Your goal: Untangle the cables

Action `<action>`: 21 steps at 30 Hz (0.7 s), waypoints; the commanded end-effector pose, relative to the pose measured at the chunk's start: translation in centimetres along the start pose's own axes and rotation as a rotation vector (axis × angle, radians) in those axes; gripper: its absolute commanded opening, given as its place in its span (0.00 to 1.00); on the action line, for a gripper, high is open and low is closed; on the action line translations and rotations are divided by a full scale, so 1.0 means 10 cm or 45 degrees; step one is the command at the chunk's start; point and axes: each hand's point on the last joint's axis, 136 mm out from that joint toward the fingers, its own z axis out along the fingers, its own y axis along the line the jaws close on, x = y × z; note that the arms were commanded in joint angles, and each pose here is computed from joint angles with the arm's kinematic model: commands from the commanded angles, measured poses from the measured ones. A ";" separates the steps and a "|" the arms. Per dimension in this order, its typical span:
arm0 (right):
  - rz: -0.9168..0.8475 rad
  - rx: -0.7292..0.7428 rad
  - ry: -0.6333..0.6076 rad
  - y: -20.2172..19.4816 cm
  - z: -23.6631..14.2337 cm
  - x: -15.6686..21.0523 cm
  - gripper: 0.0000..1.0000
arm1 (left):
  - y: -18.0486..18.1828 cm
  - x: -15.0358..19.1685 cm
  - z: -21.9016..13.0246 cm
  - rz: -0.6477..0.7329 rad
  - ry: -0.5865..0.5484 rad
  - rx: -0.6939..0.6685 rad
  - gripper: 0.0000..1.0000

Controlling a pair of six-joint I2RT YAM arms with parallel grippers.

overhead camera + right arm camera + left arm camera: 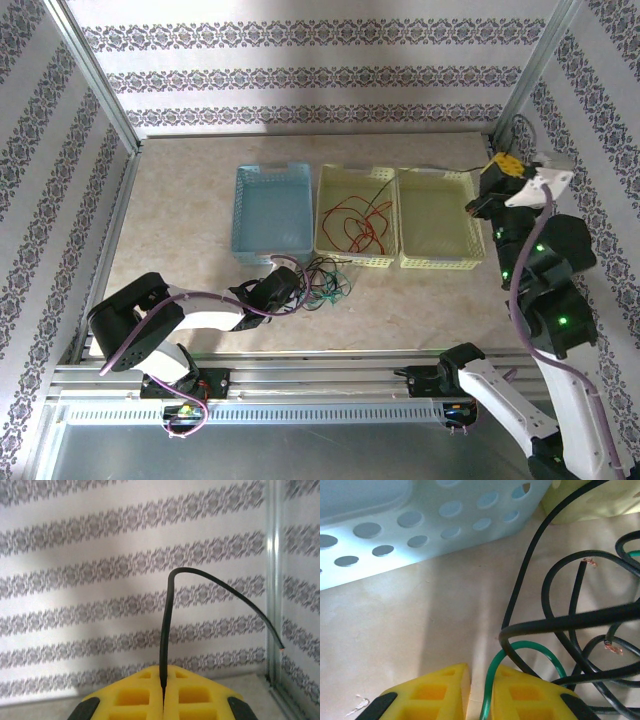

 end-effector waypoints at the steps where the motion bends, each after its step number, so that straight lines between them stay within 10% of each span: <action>1: -0.013 0.049 -0.097 -0.06 0.02 -0.22 0.00 | 0.16 0.59 0.05 0.076 0.249 -0.045 0.19; 10: -0.067 0.146 0.029 -0.22 0.54 0.10 0.00 | 0.13 0.52 0.04 0.078 0.224 -0.033 0.19; 21: -0.110 0.488 0.568 -0.87 0.81 1.95 0.00 | 0.13 0.48 -0.01 0.079 0.201 -0.033 0.19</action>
